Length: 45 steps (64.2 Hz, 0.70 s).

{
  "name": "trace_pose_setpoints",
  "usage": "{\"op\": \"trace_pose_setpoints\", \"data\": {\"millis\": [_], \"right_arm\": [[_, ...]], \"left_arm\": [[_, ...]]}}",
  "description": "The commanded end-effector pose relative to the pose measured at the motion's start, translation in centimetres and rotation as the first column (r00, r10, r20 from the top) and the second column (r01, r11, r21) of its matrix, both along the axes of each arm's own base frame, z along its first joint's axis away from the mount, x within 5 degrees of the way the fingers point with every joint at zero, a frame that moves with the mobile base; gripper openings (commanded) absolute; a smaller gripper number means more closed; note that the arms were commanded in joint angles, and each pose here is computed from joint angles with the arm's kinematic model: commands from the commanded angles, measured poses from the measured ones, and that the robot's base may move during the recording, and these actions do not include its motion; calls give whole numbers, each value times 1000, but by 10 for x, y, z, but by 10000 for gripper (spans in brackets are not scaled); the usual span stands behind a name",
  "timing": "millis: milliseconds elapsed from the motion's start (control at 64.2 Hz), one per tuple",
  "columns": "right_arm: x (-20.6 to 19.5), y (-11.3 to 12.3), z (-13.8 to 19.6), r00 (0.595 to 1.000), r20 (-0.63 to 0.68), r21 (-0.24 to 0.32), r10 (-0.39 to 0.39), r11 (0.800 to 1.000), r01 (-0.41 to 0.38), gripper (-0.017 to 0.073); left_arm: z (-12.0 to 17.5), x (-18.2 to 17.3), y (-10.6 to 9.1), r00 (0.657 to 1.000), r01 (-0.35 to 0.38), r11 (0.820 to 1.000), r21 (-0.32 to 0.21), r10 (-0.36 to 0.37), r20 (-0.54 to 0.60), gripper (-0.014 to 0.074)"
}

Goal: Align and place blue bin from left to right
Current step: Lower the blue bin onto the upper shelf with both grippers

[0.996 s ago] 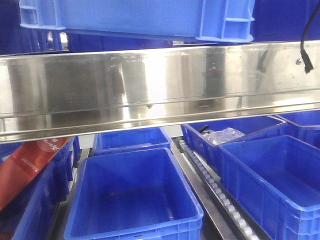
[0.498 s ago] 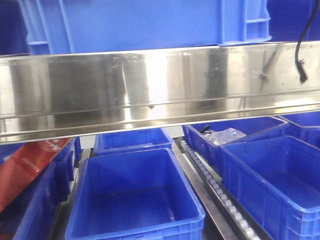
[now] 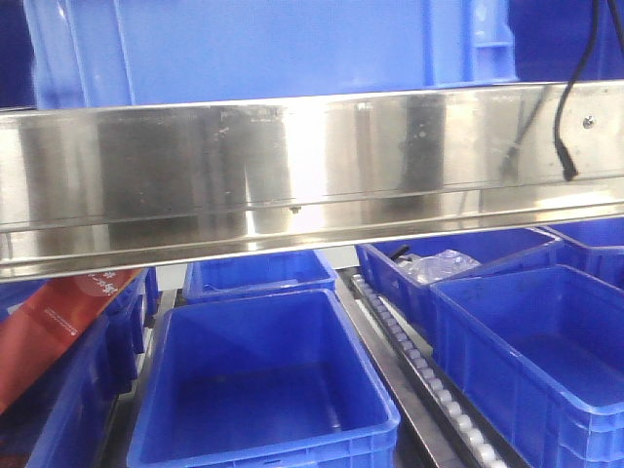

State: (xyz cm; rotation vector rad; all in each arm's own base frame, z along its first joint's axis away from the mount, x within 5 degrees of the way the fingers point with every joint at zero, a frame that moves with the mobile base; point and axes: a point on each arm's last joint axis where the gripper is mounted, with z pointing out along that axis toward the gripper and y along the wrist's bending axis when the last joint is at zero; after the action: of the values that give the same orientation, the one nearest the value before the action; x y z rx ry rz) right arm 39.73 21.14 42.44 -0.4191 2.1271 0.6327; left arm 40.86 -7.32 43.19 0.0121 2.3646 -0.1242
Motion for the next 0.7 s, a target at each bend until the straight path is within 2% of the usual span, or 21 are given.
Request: {"op": "trace_pose_setpoints", "data": {"millis": [0, 109, 218, 374, 436, 483, 685], "right_arm": [[-8, -5, 16, 999, 44, 5, 5, 1000, -5, 538], [-17, -10, 26, 998, 60, -8, 5, 1000, -5, 480], [-33, -19, 42, 997, 78, -36, 6, 999, -4, 340], [-60, -34, 67, 995, 102, -80, 5, 997, 3, -22], [-68, -39, 74, 994, 112, -94, 1, 995, 9, -156], [-73, -42, 77, 994, 112, -98, 3, 995, 8, -160], [-87, -50, 77, 995, 102, -127, -5, 992, 18, -154]], "left_arm": [[15, -10, -1, 999, 13, 1000, -5, -13, 49, 596], [31, -22, 1, 996, 12, 1000, -10, -12, 86, 497], [49, -42, 5, 994, 16, 1000, -9, -15, 108, 399], [67, -60, 9, 987, 29, 1000, -1, -28, 160, 134], [70, -66, 10, 985, 34, 999, 3, -34, 167, -11], [71, -70, 11, 986, 34, 999, 3, -34, 163, -115], [59, -113, 19, 993, 36, 999, 16, -38, 112, -111]]}}
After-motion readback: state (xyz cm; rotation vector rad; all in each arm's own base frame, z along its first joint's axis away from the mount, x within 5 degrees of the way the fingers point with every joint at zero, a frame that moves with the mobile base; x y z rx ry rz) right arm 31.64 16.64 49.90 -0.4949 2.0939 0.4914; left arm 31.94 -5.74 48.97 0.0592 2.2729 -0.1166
